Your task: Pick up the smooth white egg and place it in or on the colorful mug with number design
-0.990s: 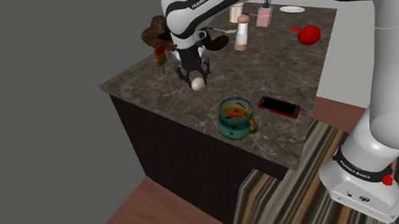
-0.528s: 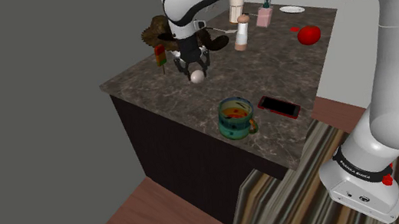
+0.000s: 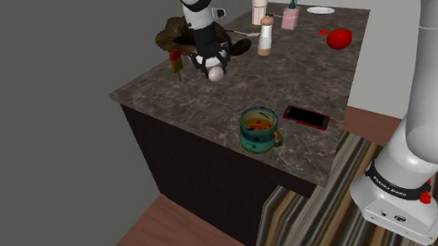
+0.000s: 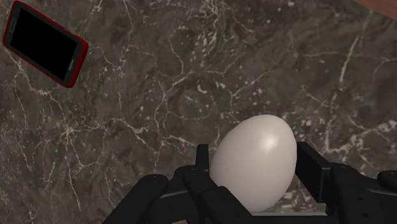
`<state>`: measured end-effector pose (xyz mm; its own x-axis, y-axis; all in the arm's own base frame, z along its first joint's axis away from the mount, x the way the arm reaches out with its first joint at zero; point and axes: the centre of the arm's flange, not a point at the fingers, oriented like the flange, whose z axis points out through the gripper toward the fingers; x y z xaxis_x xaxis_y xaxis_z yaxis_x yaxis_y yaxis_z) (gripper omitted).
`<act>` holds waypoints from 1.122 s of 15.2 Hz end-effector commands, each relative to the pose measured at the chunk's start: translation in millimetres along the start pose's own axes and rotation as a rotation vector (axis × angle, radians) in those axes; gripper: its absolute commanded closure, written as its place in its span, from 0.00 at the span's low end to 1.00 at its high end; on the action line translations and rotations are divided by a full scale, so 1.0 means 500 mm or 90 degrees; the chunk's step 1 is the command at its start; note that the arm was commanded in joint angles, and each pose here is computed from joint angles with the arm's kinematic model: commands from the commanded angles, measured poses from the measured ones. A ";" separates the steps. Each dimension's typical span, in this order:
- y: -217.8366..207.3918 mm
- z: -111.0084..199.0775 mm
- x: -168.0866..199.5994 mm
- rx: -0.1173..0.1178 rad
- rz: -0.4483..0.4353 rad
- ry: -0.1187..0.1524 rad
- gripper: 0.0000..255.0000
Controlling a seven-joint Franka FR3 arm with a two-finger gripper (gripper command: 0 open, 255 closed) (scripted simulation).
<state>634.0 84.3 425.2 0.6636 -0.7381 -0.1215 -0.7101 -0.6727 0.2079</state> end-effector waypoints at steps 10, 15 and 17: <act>0.023 -0.114 -0.015 0.000 0.000 0.000 1.00; 0.044 -0.146 -0.042 0.000 0.000 0.000 1.00; 0.069 -0.137 -0.088 0.000 0.000 0.000 1.00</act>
<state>606.9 93.3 502.3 0.6637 -0.7381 -0.1218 -0.7101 -0.6728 0.2078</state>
